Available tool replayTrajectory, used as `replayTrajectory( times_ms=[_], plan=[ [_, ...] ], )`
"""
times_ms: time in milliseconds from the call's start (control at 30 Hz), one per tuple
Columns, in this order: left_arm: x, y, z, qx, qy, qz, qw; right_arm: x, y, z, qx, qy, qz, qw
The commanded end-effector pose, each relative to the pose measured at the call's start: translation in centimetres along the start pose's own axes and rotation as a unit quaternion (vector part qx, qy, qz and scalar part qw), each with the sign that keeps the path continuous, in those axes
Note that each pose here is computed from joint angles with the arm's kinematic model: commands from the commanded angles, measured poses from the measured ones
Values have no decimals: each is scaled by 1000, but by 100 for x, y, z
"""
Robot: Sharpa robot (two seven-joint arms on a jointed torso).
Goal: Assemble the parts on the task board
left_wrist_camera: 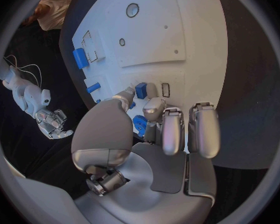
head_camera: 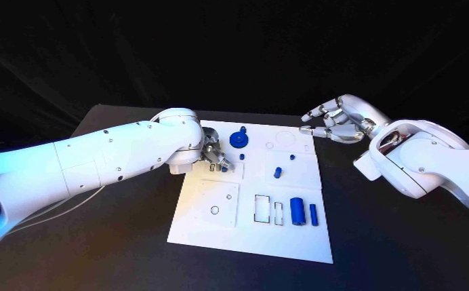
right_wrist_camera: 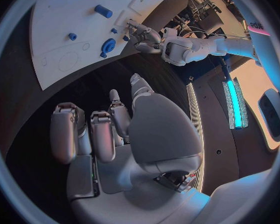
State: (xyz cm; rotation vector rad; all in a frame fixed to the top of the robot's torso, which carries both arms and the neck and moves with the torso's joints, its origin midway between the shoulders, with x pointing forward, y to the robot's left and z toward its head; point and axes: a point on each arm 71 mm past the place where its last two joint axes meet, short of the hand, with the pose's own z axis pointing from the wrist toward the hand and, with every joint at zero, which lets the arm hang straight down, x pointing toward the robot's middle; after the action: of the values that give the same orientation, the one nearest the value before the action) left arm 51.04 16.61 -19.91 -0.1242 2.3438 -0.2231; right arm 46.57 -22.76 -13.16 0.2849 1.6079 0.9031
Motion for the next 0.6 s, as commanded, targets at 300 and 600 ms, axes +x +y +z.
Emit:
replayTrajectory(
  times_ms=[300,600],
  plan=[
    [11,27,-25,-13,3,-23,1000,8,-2,-1,-3,5,-5,1000],
    [-147,123,-149,-7,-4,-41,999,0,-19,2,-1,3,-5,1000]
  ],
)
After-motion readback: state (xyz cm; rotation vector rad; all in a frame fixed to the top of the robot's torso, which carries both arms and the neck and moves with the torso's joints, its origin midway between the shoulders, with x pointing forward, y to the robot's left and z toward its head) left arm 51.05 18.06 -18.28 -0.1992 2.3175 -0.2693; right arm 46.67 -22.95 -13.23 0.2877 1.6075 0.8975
